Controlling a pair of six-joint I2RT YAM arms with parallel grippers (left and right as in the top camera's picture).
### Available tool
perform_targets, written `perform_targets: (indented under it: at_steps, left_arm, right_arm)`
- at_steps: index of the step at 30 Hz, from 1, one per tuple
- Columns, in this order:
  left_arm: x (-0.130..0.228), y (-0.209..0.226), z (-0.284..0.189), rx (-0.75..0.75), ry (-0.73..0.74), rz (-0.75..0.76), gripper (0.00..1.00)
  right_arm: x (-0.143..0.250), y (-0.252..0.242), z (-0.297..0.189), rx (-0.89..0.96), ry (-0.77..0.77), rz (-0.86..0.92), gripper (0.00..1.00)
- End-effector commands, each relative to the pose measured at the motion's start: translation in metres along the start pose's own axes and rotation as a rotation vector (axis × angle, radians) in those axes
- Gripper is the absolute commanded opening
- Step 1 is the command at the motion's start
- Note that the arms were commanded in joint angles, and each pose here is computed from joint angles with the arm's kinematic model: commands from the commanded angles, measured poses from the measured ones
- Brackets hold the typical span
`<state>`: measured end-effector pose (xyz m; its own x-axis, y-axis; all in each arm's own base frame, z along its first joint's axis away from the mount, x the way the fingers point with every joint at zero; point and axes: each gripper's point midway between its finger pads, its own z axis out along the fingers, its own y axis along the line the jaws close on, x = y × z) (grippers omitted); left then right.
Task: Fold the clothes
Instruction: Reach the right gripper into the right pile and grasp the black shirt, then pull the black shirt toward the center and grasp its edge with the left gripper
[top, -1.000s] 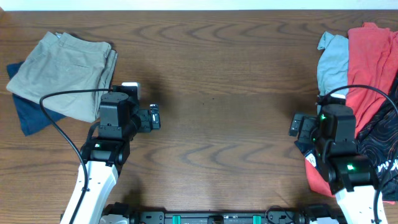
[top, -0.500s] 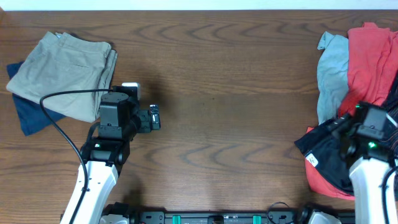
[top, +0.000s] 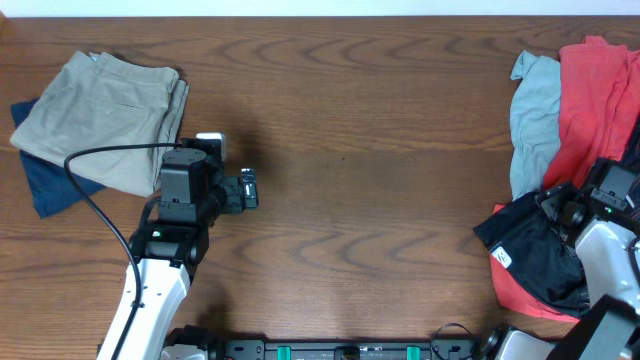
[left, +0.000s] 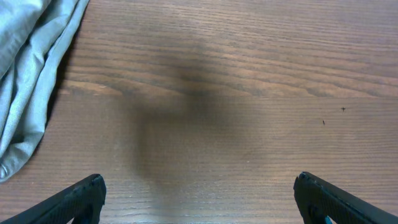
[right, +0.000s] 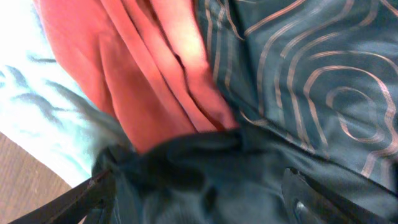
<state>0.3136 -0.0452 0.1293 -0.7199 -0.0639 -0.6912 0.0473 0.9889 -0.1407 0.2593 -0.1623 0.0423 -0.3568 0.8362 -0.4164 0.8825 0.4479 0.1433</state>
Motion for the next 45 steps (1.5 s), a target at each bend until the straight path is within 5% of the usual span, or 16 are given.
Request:
perform_targets:
  at_steps: [1, 6, 14, 23, 32, 45]
  left_arm:
    - [-0.010, -0.005, -0.005, 0.018, -0.023, -0.004, 0.98]
    - [-0.010, -0.005, -0.005, 0.018, -0.023, -0.004, 0.98]
    - [-0.010, -0.005, -0.005, 0.018, -0.023, -0.004, 0.98]
    - [-0.010, -0.005, -0.005, 0.017, -0.023, -0.004, 0.98]
    - [-0.010, -0.005, -0.005, 0.017, -0.023, -0.004, 0.98]
    - [-0.010, -0.005, -0.005, 0.018, -0.023, -0.004, 0.98]
  right_arm:
    - [-0.004, 0.007, 0.007, -0.022, 0.009, 0.019, 0.82]
    - [0.000, 0.015, 0.014, -0.054, 0.031, 0.017, 0.63]
    - [0.001, 0.015, 0.015, -0.054, 0.034, 0.017, 0.01]
    - [-0.006, 0.037, -0.005, -0.165, 0.046, -0.048, 0.01]
    - [-0.062, 0.114, -0.112, -0.461, -0.035, -0.349, 0.01]
    - [0.079, 0.228, -0.203, -0.920, 0.209, -0.750, 0.01]
